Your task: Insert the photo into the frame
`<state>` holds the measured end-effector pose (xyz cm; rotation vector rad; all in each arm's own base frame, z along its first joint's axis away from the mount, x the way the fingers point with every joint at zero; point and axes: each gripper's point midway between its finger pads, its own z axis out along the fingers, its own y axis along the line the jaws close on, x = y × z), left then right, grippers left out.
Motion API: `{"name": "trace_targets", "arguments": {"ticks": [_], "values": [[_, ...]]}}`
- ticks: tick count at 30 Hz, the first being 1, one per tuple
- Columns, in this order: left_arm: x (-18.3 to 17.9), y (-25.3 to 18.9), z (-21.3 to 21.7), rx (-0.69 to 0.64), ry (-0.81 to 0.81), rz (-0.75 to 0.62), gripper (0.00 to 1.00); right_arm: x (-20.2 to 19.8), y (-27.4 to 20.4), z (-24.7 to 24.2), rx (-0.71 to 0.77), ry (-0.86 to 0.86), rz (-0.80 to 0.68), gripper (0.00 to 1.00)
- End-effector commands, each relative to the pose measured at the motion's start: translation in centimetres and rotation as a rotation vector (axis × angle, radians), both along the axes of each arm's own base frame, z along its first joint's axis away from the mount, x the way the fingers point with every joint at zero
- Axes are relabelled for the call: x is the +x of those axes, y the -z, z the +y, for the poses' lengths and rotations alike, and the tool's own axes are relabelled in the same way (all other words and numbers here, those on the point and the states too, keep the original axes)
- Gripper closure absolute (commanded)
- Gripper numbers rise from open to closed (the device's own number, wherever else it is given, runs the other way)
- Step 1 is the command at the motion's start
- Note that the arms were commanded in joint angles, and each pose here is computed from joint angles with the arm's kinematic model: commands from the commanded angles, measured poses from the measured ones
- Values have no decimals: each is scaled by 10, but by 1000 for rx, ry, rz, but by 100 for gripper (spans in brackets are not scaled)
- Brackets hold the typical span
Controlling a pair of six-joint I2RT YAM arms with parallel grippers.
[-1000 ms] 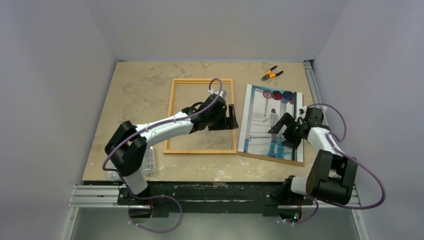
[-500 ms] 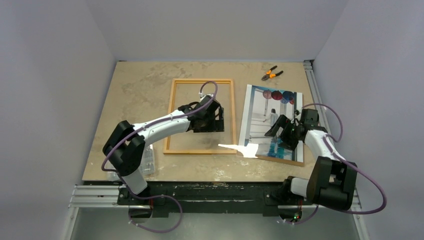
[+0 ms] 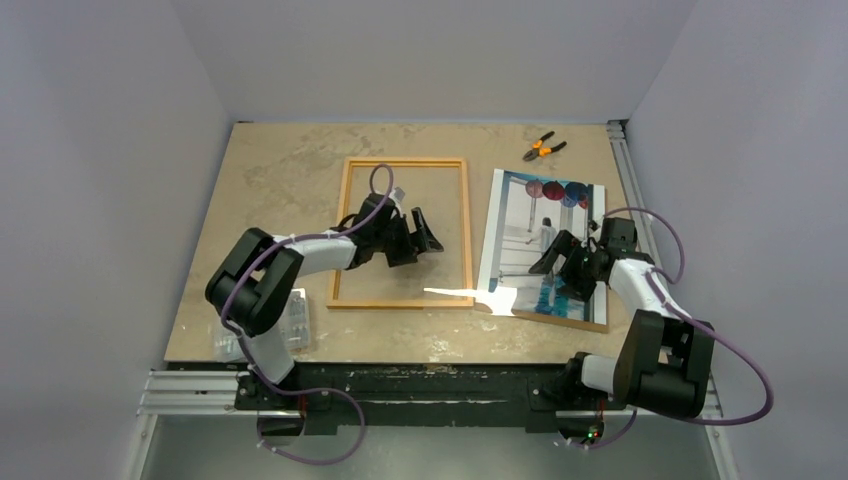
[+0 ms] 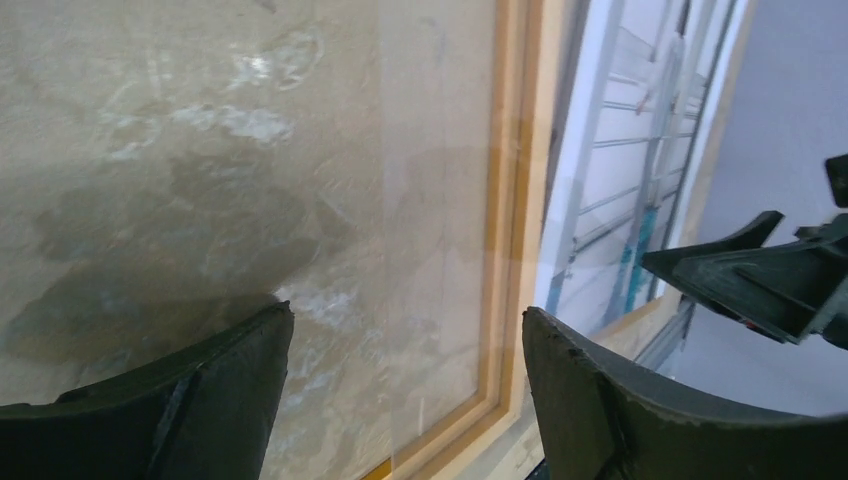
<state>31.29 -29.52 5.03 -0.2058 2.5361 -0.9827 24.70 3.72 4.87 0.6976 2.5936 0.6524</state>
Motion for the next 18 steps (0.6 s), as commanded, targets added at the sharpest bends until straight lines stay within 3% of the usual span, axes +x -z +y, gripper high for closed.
{"name": "trace_targets", "arguments": {"ticks": [1,11,18], "values": [[11,-21,-32,-231,62,-80,20,7,-5,4,17,-27,-31,10],[15,-36,-47,-354,98,-142,33,6,-4,11,55,-42,-34,10],[13,-52,-47,-376,116,-187,56,7,-5,15,75,-49,-39,11]]}}
